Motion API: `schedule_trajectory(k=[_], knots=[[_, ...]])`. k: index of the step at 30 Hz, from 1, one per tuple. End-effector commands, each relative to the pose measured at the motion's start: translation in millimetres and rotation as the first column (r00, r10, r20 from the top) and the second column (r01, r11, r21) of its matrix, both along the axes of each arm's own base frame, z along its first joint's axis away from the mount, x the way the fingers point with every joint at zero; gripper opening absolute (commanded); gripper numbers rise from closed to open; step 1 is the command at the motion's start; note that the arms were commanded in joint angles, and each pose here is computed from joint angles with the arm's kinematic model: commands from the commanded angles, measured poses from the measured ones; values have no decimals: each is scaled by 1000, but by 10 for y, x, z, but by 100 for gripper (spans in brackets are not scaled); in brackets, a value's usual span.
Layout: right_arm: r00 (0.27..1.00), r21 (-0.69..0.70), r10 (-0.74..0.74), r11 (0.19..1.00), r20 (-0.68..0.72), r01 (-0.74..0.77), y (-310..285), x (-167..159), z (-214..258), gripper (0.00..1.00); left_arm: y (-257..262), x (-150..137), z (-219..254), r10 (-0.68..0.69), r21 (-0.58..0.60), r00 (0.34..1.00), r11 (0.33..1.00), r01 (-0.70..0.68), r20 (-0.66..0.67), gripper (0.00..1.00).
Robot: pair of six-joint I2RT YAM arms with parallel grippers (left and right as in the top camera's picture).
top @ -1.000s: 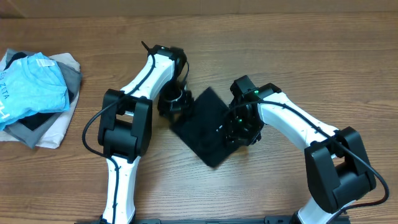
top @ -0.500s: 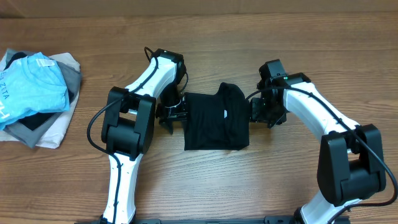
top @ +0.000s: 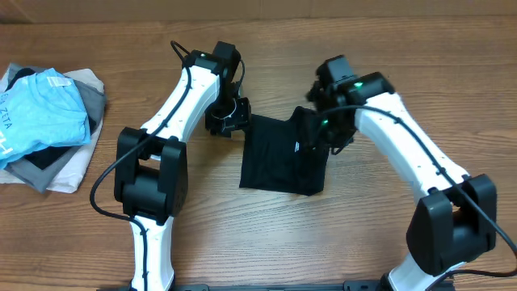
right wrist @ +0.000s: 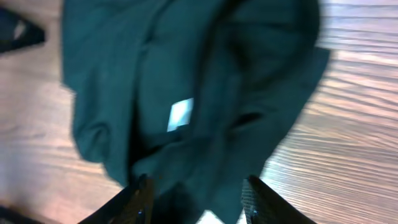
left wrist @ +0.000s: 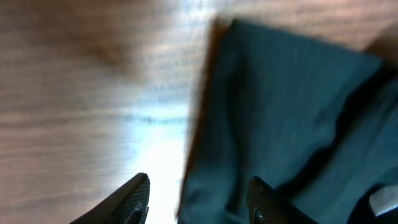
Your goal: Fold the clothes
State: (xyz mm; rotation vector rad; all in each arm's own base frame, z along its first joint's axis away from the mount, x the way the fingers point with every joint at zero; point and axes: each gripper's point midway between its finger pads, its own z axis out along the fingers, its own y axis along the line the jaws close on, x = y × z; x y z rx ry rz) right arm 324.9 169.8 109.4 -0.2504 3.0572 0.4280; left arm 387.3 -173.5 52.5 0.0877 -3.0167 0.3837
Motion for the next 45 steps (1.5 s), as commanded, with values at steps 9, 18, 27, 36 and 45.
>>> schedule_trajectory(k=[9,18,27,36,45], knots=[[999,-47,21,999,-43,-23,168,-256,-254,48,-164,503,87,-9,-40,974,999,19,227,68],[996,-69,10,997,-90,-16,101,-389,-394,16,-179,543,16,-13,-30,972,999,21,235,69],[923,-464,-380,809,55,361,-702,-352,-392,4,-277,310,-476,-73,11,991,997,72,109,68],[882,-501,-468,752,50,427,-979,-390,-451,17,-234,176,-688,-87,38,996,996,86,35,66],[919,-464,-387,803,71,374,-929,-265,-66,45,-163,77,-595,-72,30,997,997,72,-13,52]])
